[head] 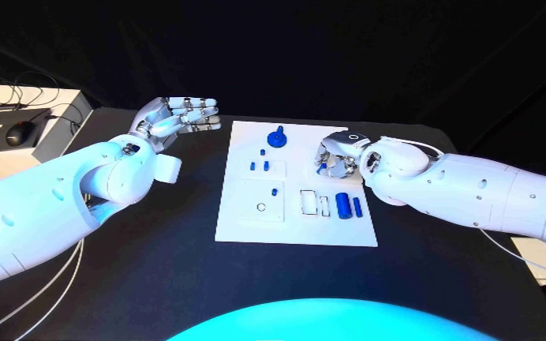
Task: Assemble the parts on the task board
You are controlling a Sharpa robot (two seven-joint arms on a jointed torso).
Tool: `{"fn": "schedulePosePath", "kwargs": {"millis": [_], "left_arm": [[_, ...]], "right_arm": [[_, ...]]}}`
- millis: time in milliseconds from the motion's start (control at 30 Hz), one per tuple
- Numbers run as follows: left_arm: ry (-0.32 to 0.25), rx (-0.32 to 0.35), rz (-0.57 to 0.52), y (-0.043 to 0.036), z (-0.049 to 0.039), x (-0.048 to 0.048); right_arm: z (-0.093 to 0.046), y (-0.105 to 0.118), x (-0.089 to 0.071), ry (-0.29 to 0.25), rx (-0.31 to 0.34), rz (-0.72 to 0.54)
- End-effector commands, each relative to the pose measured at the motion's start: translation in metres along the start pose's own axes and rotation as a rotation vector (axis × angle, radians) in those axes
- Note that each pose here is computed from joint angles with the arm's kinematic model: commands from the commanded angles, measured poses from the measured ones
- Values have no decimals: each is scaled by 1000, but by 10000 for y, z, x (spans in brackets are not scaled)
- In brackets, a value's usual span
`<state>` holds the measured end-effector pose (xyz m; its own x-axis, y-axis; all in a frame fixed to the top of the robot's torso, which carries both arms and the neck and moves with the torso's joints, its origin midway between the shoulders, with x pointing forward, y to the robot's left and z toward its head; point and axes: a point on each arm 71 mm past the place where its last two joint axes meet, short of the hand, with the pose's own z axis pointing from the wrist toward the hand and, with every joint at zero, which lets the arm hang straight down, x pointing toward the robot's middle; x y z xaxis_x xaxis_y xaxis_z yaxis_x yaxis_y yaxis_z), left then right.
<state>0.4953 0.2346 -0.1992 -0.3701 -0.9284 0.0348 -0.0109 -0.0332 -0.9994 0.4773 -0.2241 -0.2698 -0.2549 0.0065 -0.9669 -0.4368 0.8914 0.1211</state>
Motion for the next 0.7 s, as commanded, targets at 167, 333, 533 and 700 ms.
{"fn": "schedulePosePath", "kwargs": {"millis": [167,333,533,700], "left_arm": [[16,2,-8,0,0,15],[16,0,-8,1,-1,14],[16,0,-9,2,0,14],[16,-1,-9,4,2,16]], "right_arm": [[-12,-5,10,8,-5,-16],[-22,-9,8,5,-6,-15],[-31,-11,-8,-17,-5,-12],[-46,3,-40,-60,-11,14]]}}
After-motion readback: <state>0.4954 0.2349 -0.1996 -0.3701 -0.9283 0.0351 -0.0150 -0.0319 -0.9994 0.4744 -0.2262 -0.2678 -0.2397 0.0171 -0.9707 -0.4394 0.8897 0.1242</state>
